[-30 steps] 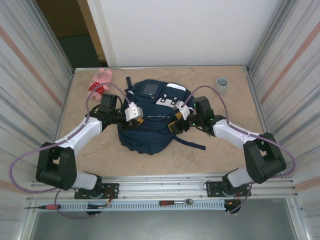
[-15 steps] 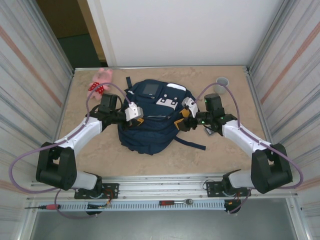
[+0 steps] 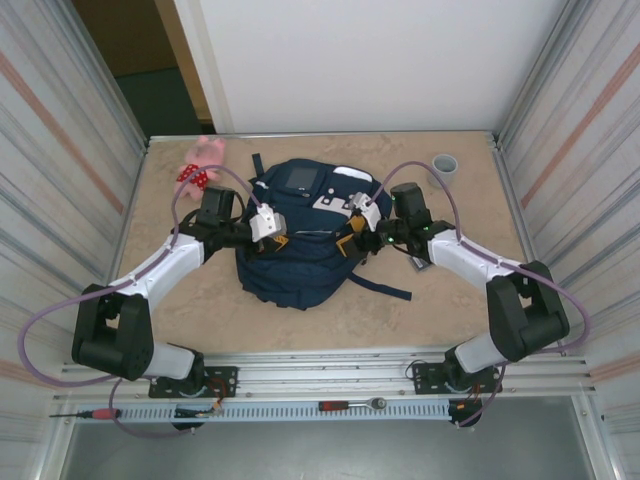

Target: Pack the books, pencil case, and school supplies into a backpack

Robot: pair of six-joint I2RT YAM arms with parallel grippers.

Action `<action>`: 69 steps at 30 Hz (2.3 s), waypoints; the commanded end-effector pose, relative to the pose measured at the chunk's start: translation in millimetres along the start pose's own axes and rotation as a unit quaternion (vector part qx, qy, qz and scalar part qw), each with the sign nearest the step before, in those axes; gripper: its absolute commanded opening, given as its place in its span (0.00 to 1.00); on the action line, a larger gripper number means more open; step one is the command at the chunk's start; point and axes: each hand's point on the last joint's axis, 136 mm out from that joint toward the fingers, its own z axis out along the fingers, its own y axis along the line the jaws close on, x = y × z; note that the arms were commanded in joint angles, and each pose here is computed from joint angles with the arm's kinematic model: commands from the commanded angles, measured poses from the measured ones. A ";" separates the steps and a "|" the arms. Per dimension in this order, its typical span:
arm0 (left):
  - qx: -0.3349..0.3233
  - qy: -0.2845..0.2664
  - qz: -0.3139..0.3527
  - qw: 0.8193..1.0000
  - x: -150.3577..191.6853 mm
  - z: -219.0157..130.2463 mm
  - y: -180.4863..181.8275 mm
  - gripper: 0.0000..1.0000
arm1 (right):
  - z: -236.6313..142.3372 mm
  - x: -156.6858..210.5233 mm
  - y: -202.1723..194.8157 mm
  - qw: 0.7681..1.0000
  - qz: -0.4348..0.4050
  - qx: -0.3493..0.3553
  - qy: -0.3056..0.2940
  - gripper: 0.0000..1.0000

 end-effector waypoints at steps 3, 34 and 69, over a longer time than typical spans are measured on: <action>0.014 -0.052 0.014 0.998 -25.3 -6.2 -4.8 0.00 | 4.3 -13.0 15.2 0.999 -0.010 -0.046 -0.014 0.57; -0.015 -0.025 0.007 1.000 -21.4 3.2 3.1 0.00 | 0.1 -16.4 79.2 0.994 0.047 -0.083 0.045 0.00; -0.110 0.013 -0.036 0.993 -52.4 22.5 -5.4 0.00 | 35.1 -52.5 107.1 0.918 0.392 -0.010 0.058 0.01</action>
